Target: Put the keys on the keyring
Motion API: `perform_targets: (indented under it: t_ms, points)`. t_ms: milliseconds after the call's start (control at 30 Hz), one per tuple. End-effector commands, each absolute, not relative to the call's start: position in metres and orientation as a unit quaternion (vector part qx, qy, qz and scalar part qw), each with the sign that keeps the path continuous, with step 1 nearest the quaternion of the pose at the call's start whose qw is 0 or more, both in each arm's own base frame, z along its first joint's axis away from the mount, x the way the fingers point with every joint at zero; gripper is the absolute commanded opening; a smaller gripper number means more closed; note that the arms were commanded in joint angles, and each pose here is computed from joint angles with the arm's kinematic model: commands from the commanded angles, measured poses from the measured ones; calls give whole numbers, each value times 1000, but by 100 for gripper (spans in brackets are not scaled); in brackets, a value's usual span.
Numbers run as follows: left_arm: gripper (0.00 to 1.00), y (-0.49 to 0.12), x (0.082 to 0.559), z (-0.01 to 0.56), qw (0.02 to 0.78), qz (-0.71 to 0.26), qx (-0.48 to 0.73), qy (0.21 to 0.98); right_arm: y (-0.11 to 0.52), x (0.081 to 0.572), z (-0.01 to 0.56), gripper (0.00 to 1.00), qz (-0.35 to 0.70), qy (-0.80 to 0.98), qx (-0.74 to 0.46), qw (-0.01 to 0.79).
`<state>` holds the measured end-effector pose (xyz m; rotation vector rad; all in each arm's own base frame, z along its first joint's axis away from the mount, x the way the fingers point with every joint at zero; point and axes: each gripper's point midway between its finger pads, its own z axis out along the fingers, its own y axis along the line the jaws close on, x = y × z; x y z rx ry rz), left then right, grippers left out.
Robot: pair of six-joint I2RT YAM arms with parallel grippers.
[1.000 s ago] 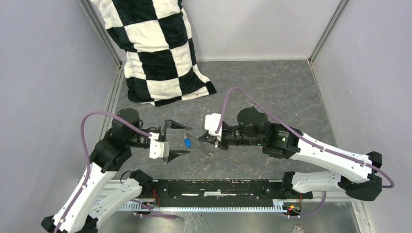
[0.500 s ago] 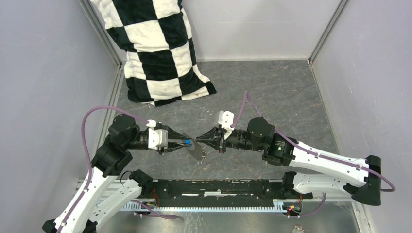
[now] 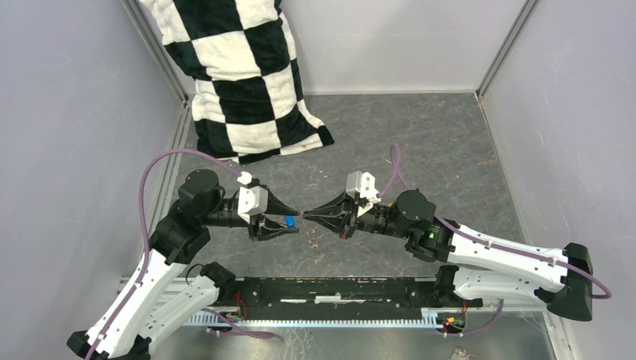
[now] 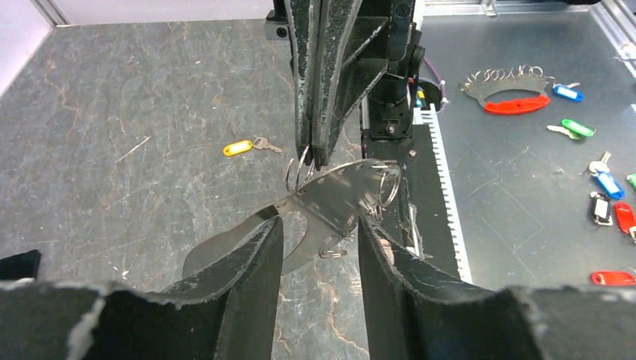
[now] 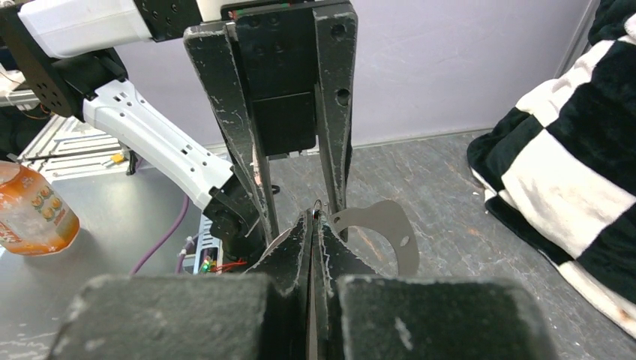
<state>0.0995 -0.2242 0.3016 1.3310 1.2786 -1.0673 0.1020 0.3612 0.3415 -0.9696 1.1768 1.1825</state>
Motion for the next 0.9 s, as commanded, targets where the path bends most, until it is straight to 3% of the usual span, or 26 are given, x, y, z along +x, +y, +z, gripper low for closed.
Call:
perform_targets:
  t_ms: [0,400,667,867]
  points:
    - [49,-228,106,316,493,-447,525,531,359,95,372,1,537,457,-393,590]
    - [51,-231,97,328,490,-461,550,495,370,85,358,1,550,449,-425,562]
    - [39,-227,80,329,470,-467,590,461,372,86,353,1,542,453,-433,560]
    - [44,-224,86,328,481,-437,602,464,372,84,349,0,536,454,-448,553]
